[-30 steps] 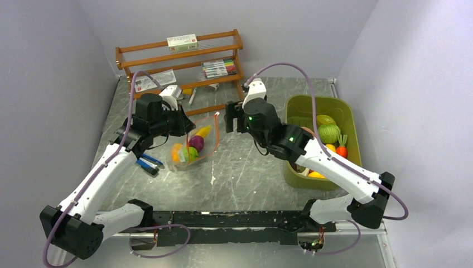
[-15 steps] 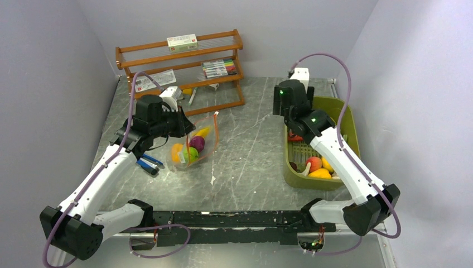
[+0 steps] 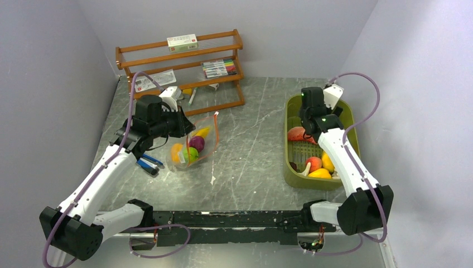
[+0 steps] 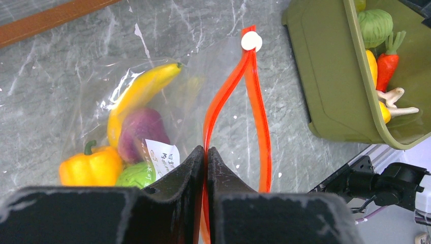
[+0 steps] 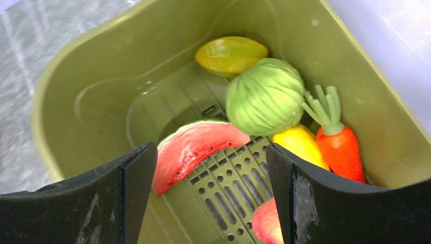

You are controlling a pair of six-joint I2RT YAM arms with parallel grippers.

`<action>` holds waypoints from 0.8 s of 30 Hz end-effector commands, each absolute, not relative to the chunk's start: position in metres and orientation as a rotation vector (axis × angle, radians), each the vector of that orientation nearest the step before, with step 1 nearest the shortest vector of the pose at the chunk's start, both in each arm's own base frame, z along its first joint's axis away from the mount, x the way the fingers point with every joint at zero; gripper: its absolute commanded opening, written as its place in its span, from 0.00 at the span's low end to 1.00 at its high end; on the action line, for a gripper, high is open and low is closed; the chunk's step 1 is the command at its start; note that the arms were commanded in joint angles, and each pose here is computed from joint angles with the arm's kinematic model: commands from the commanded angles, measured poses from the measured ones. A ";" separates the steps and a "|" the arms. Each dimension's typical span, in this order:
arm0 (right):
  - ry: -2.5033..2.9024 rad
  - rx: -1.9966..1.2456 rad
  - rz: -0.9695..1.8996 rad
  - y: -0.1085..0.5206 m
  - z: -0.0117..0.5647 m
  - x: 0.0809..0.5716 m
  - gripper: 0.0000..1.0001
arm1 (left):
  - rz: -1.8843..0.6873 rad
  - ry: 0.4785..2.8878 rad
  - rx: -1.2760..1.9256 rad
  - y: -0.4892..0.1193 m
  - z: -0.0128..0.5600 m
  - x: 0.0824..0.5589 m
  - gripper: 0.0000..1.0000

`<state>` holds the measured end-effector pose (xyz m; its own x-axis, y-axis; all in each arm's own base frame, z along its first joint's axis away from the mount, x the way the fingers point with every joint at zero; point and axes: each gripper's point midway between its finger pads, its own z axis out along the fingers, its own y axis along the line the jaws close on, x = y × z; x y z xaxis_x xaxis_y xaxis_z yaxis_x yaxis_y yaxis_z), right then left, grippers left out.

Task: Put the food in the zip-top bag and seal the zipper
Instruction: Pick up the fake vegetable from the bin.

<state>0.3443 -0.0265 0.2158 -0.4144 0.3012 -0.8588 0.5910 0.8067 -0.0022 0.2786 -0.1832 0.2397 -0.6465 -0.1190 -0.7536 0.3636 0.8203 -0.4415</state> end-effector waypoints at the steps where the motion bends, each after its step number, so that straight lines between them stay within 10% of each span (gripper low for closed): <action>1: 1.950 0.865 -0.421 -0.059 0.200 0.344 0.80 | -0.744 2.125 0.197 -0.184 0.247 0.275 0.07; 24: 1.859 1.254 -0.299 -0.125 0.128 0.350 0.78 | -0.733 2.136 0.186 -0.181 0.240 0.271 0.07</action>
